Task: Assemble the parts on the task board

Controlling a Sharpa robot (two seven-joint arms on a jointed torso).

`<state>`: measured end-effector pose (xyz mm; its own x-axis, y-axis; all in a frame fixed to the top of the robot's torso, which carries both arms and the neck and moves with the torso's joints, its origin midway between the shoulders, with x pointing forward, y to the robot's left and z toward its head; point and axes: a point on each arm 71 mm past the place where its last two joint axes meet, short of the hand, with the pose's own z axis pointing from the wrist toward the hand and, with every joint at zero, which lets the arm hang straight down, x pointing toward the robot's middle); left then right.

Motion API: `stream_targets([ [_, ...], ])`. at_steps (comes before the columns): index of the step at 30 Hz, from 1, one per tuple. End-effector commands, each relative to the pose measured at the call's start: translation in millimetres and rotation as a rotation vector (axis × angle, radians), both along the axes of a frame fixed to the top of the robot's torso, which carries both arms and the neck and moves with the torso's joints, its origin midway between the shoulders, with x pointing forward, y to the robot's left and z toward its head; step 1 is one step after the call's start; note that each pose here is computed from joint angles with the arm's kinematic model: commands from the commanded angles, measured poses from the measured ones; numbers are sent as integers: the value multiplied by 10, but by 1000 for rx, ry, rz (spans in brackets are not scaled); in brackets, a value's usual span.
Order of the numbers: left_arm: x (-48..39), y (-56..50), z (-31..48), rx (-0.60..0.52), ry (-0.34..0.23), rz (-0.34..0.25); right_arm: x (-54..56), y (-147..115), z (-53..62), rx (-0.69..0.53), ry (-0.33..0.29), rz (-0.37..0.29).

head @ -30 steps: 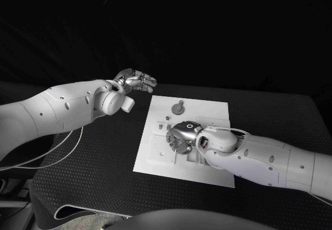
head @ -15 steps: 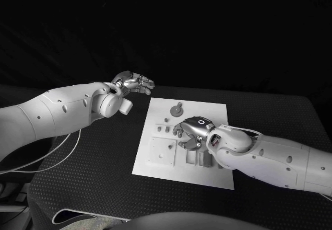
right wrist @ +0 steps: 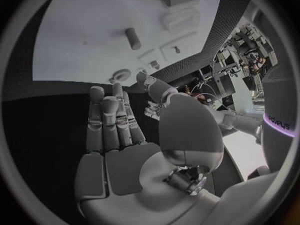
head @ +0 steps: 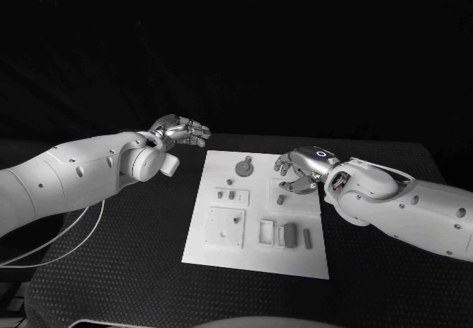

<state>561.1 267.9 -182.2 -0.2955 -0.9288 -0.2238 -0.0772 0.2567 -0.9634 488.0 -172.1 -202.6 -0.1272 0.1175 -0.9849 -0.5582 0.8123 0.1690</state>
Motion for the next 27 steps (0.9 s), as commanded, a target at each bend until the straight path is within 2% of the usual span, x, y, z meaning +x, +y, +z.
stream_targets([
  [1,-5,-23,16,-11,-6,-13,7,-50,-33,-36,56,-11],
  [7,-9,-5,18,-11,-8,-10,0,-50,-104,-125,108,2],
  [15,-13,2,17,-11,-7,-12,-18,8,-201,-169,155,26],
  [22,-5,1,15,-11,-7,-12,-47,52,-295,-191,161,43],
  [27,0,0,12,-11,-6,-13,-65,84,-321,-200,138,48],
])
